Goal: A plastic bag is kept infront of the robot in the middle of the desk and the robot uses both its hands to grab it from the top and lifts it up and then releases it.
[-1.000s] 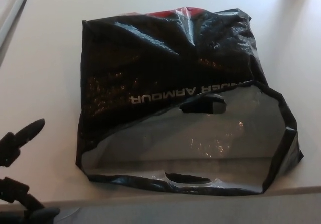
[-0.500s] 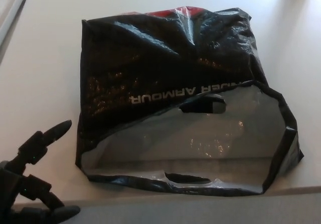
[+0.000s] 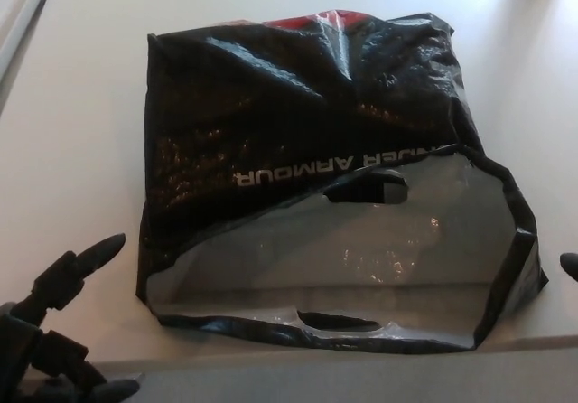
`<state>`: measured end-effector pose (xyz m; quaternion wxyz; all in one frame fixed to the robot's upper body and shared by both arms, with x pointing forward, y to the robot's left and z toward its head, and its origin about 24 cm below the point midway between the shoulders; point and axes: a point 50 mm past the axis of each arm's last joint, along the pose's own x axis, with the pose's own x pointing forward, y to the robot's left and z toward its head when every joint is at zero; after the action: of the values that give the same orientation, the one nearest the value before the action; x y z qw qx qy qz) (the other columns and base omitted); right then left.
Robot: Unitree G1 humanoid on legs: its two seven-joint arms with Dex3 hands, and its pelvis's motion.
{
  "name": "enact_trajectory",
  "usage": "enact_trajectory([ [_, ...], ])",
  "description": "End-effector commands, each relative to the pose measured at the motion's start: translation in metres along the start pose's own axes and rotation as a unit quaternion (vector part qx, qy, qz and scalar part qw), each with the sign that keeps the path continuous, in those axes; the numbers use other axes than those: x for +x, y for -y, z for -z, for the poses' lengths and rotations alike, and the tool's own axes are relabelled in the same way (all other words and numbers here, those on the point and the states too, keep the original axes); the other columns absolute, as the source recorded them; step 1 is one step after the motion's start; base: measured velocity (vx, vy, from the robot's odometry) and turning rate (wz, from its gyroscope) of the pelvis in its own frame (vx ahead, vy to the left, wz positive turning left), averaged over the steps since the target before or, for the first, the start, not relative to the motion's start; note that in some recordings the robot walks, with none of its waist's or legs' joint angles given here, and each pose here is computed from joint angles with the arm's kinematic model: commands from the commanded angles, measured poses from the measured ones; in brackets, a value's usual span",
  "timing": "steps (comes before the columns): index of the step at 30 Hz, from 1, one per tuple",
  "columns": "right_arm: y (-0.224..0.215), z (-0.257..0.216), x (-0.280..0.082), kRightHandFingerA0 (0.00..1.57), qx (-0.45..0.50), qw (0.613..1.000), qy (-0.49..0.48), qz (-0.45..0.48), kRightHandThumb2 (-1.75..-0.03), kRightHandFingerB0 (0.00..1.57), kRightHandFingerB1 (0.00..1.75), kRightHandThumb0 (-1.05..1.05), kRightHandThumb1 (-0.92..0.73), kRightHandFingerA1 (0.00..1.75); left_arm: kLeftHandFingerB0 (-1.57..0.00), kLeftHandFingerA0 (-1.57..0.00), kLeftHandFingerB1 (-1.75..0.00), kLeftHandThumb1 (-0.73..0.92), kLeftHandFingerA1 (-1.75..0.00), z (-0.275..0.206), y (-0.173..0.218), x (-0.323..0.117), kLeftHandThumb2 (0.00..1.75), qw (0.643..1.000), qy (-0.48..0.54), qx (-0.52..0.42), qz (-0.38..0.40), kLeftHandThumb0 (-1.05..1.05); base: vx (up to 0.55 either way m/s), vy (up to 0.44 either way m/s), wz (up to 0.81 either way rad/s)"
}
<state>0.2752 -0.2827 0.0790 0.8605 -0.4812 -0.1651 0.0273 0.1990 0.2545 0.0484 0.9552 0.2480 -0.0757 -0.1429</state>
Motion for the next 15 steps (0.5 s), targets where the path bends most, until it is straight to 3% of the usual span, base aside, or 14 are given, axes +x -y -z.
enact_trajectory([
  [1,-0.007,0.005,-0.002,0.0,0.006,1.0,-0.01,0.008,-0.66,0.0,0.0,-1.05,-0.75,0.78,-0.03,-0.31,-0.25,0.44,-0.33,0.002,-0.001,0.0,0.54,0.999,-0.038,-0.006,0.027,-0.61,0.0,0.0,0.0],
  [6,-0.01,0.008,-0.003,0.0,0.003,1.0,-0.015,0.001,-0.64,0.0,0.0,-1.05,-0.76,0.84,-0.03,-0.32,-0.25,0.44,-0.34,0.001,0.005,0.002,0.54,0.998,-0.04,-0.017,0.035,-0.6,0.0,0.0,0.0],
  [7,-0.01,0.009,-0.003,0.05,0.0,1.0,-0.014,0.001,-0.86,0.0,0.0,-1.05,-0.64,0.76,-0.04,-0.27,-0.22,0.37,-0.45,0.001,0.006,0.002,0.74,0.998,-0.043,-0.02,0.035,-0.62,0.0,0.0,0.0],
  [8,-0.009,0.009,-0.003,0.05,-0.003,1.0,-0.014,0.0,-0.86,0.0,0.0,-1.05,-0.64,0.76,-0.04,-0.27,-0.22,0.37,-0.45,0.001,0.006,0.003,0.74,0.998,-0.046,-0.022,0.035,-0.62,0.0,0.0,0.0],
  [9,-0.009,0.01,-0.003,0.0,-0.005,1.0,-0.015,-0.001,-0.64,0.0,0.0,-1.05,-0.78,0.91,-0.04,-0.28,-0.21,0.37,-0.45,0.001,0.007,0.003,0.74,0.998,-0.045,-0.019,0.035,-0.63,0.0,0.0,0.0],
  [15,-0.009,0.012,-0.006,0.0,-0.01,1.0,-0.016,-0.017,-0.63,0.0,0.0,-1.05,-0.76,0.92,-0.05,-0.31,-0.22,0.38,-0.45,0.001,0.01,0.008,0.74,0.998,-0.046,-0.02,0.023,-0.67,0.0,0.0,0.0],
])
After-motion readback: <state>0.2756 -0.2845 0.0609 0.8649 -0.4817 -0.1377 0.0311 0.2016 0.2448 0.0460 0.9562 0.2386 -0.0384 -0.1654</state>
